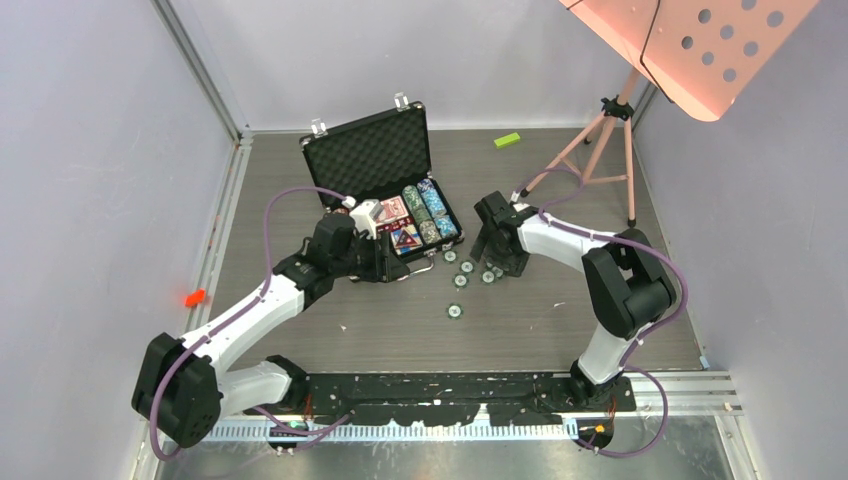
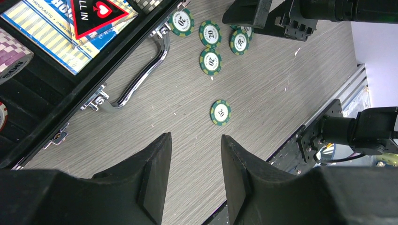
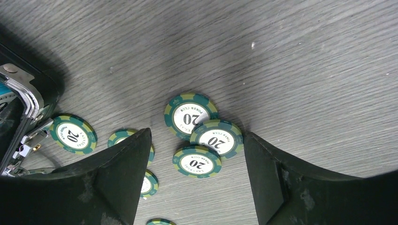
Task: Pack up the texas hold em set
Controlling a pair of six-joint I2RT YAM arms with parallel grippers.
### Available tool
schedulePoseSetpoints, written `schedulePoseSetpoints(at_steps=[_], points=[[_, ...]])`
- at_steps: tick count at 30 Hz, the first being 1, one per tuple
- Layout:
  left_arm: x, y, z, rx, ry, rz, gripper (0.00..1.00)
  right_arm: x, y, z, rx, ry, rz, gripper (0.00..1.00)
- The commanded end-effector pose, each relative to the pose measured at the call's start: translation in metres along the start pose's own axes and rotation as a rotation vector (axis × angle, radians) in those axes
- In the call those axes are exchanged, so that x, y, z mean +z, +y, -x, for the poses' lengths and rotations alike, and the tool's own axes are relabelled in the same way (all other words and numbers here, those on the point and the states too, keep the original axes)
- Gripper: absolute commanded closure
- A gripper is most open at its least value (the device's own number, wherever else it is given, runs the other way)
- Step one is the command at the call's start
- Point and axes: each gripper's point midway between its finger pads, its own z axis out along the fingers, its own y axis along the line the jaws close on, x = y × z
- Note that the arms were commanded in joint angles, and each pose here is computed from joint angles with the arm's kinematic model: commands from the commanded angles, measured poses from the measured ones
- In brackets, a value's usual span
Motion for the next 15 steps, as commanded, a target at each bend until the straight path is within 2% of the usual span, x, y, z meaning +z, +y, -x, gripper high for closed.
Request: schedulePoseSetpoints(at_steps=[1, 15], points=[[-0.0029, -0.0103, 0.0192, 0.034, -0.045, -0.017, 0.54, 0.0005, 0.0032, 0.0035, 0.022, -0.026, -0.004, 0.24], [-0.0026, -0.0108, 0.0195, 0.032, -0.046, -0.019, 0.55, -0.004, 0.0013, 0.008, 0.019, -0.039, -0.019, 0.46]])
